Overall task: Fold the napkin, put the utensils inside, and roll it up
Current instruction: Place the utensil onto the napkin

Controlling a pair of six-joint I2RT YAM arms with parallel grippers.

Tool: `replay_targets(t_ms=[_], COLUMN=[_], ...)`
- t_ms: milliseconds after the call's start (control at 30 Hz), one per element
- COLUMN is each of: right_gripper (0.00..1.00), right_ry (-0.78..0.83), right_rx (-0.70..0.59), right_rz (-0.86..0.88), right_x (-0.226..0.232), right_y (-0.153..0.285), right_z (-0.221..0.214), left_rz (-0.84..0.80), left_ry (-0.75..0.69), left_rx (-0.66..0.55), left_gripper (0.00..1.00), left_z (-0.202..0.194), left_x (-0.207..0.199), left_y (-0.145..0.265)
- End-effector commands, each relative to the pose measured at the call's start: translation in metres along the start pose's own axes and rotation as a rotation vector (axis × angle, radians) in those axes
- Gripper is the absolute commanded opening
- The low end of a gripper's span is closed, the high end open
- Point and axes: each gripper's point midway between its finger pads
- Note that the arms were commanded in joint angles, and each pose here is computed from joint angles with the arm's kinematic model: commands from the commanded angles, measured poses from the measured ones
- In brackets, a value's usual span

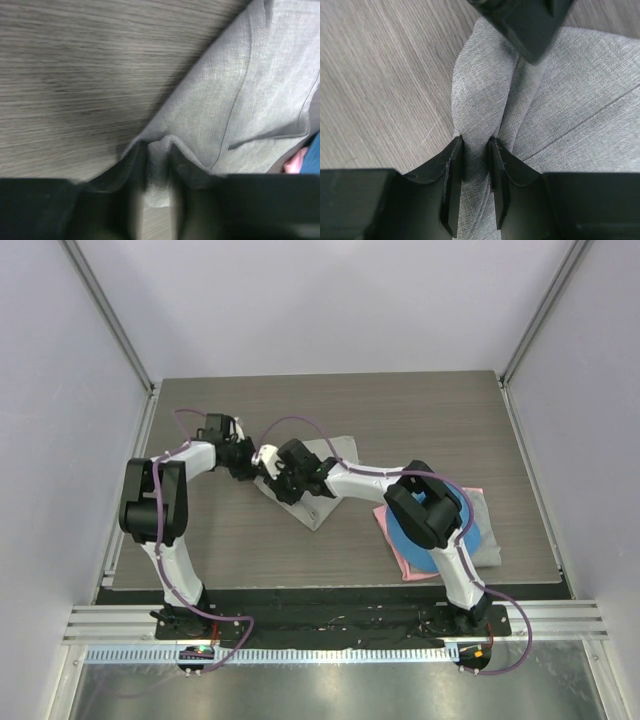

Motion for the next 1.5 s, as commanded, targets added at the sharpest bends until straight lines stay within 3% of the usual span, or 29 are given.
replay_targets(t_ms=[0,133,200,333,533,700,1100,1200,1300,1467], right_gripper=[0.32,0.32,0.32,0.32,0.32,0.32,0.32,0.32,0.32,0.37], right_ry=[-0.109,-0.145,-0.173,-0.231,-0.254,-0.279,-0.323,-0.332,-0.335,-0.361], right_rx=[0.020,0.015,0.000,-0.026,-0.022,-0.025,-0.019,-0.019,-0.024,-0.042], right_rz=[0.246,0.331,0.369,0.451,0.509,0.528,0.535,0.532,0.525,0.504], right_x=[0.029,0.037,0.041,0.046,0.051,0.045,0.035,0.031,0.026,0.018], right_y=[0.009,0.015,0.018,0.024,0.023,0.024,0.019,0.017,0.016,0.019], right_z=[-0.018,-0.023,-0.024,-0.024,-0.029,-0.029,-0.034,-0.034,-0.033,-0.019], left_rz=[-0.003,0.025,0.053,0.110,-0.002,-0.029,-0.102,-0.119,-0.108,-0.100], left_ry=[-0.014,-0.014,-0.007,0.018,0.023,0.035,0.049,0.056,0.067,0.084], left_rx=[-0.097,-0.167,-0.186,-0.221,-0.323,-0.289,-0.195,-0.175,-0.157,-0.132], left_gripper=[0.46,0.65,0.68,0.70,0.70,0.69,0.53,0.45,0.35,0.03], left_z=[0.014,0.019,0.012,-0.002,-0.004,-0.022,-0.050,-0.058,-0.068,-0.076], left_x=[-0.007,-0.004,0.003,0.020,0.006,0.009,0.008,0.008,0.012,0.016], left_y=[0.014,0.025,0.029,0.037,0.055,0.046,0.028,0.026,0.024,0.021])
Point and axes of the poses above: each gripper's point midway between its finger pads, its own y axis back along the fingers, its own x axis along the line the jaws close on, z = x × y, and after that the axes turned 6 degrees about -y, right-handed
